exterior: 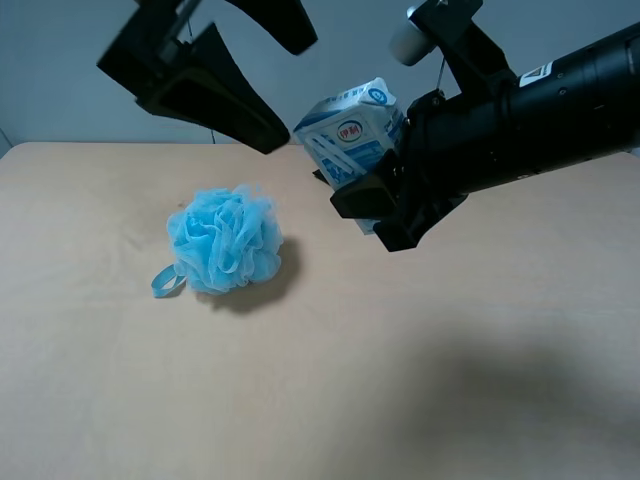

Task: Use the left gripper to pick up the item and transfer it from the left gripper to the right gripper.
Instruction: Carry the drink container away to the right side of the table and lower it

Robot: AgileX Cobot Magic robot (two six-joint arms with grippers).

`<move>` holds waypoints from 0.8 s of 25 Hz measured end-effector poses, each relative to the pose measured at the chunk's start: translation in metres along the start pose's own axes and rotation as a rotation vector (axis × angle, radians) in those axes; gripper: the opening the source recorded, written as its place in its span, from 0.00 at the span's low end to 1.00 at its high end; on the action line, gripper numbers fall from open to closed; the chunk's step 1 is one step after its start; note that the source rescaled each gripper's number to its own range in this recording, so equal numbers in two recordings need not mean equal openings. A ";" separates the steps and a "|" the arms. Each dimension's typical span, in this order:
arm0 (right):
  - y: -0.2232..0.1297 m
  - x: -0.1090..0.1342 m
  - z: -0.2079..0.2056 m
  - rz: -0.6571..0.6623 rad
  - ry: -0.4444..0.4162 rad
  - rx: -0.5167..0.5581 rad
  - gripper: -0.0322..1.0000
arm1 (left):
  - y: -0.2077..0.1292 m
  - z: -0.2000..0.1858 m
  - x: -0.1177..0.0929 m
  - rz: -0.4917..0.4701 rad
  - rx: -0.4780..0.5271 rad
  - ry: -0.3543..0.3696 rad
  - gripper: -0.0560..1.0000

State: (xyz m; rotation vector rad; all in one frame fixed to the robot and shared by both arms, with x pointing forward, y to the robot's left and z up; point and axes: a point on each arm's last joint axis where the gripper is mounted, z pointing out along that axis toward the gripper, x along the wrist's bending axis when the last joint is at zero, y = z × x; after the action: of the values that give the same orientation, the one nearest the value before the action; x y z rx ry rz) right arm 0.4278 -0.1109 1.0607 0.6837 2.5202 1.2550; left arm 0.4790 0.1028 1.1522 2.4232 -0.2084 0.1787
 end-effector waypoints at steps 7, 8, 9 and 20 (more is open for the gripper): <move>0.000 0.000 0.000 -0.011 -0.003 0.004 0.04 | -0.007 -0.059 -0.018 -0.184 0.072 0.182 0.98; 0.000 0.000 0.000 -0.016 -0.004 0.005 0.04 | -0.008 -0.067 -0.023 -0.217 0.090 0.207 0.98; -0.001 0.000 0.000 -0.017 -0.004 0.007 0.04 | -0.008 -0.074 -0.028 -0.254 0.101 0.229 0.98; -0.002 0.002 0.000 -0.019 0.017 0.025 0.04 | -0.018 -0.123 -0.095 -0.630 0.085 0.405 0.97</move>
State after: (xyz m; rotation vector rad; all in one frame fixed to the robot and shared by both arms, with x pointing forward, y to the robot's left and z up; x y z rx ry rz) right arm 0.4258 -0.1114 1.0588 0.6556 2.5540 1.2295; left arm 0.3807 0.2065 1.2156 2.3481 0.7455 0.3837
